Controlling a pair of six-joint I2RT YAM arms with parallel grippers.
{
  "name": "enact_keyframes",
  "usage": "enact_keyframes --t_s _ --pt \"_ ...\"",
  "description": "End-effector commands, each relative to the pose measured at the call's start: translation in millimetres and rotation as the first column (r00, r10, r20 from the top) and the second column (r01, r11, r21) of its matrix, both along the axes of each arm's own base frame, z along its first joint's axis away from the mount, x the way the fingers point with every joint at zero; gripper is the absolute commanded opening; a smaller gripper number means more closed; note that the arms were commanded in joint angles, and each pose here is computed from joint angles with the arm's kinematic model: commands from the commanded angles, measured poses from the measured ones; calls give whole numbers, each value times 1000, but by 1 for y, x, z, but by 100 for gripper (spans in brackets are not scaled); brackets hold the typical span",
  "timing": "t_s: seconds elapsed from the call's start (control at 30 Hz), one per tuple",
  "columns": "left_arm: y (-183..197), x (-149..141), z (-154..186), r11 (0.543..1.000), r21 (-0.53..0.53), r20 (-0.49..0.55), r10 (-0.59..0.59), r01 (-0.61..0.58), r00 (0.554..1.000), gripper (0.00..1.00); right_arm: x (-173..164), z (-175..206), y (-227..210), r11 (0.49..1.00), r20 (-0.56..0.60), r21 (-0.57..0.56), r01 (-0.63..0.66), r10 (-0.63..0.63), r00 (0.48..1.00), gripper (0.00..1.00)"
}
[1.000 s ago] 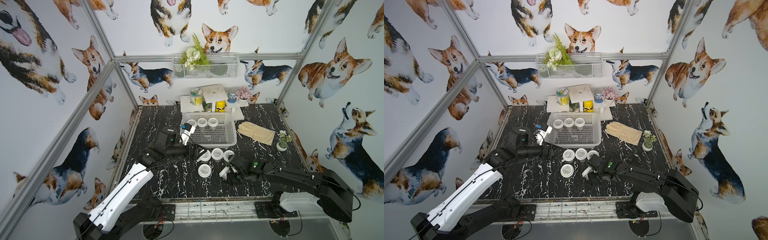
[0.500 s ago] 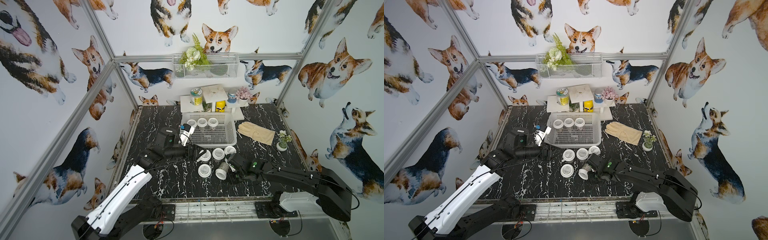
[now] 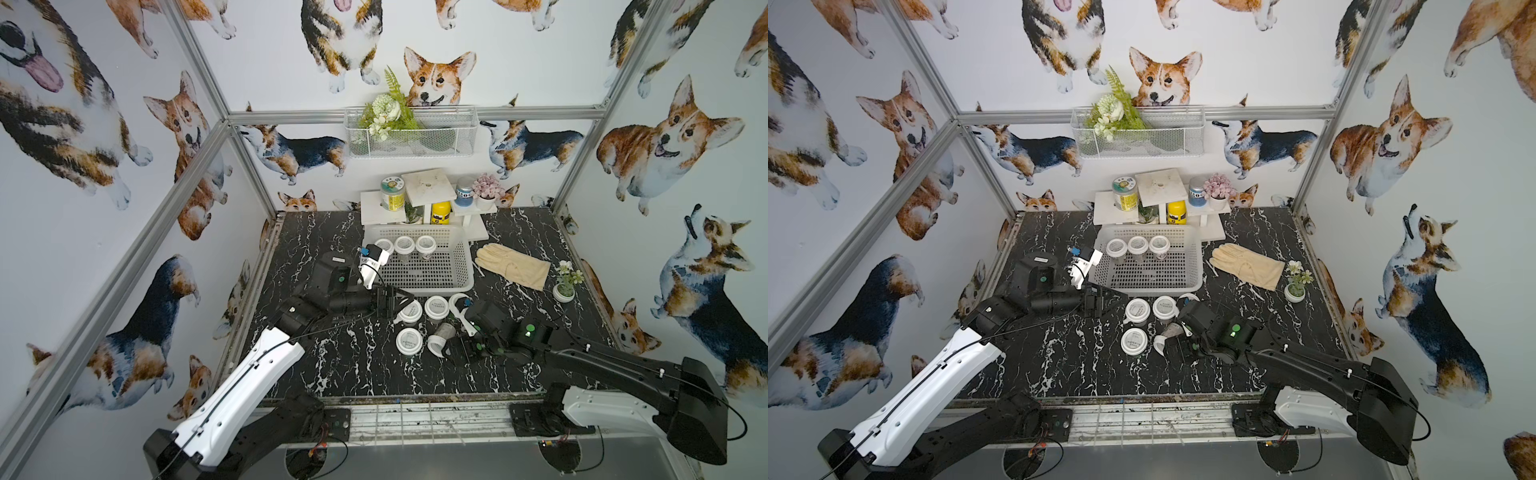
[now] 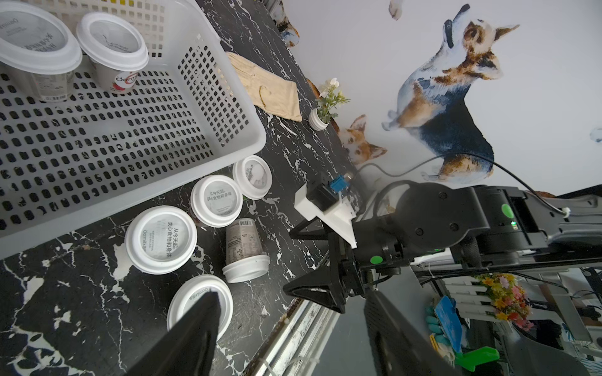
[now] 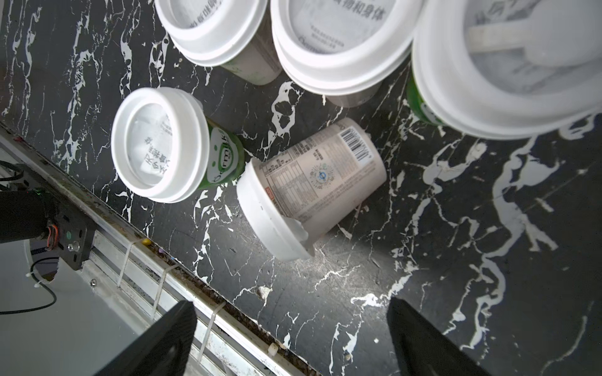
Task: Put the yogurt in the basket
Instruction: Pick up the yogurt from the center of the board.
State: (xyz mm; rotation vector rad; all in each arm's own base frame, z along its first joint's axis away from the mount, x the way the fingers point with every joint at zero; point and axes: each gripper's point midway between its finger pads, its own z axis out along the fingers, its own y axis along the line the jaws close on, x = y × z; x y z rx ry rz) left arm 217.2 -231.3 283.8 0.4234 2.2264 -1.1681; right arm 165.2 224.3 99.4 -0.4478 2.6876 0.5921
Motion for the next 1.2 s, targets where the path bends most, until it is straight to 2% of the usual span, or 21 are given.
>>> enact_keyframes --t_s 0.0,0.27,0.47,0.73,0.93,1.17 --pt "-2 1 9 999 -32 26 2 -1 1000 75 12 -2 10 1000 41 -3 -25 26 999 100" --pt "4 -6 11 1000 -11 32 1 -1 999 75 32 -25 19 993 71 -104 -60 68 995 100" --pt "5 -7 10 1000 1 36 -4 4 999 75 44 -30 27 989 105 -123 -77 90 990 99" --pt "2 -4 5 1000 1 31 -8 8 999 75 61 -27 29 992 151 -92 -84 97 984 99" --pt "1 -3 4 1000 7 30 -13 13 999 75 70 -28 30 994 153 -29 -101 104 983 99" --pt "0 0 3 1000 7 26 -12 12 1000 75 68 -38 32 992 128 -27 -121 124 984 100"
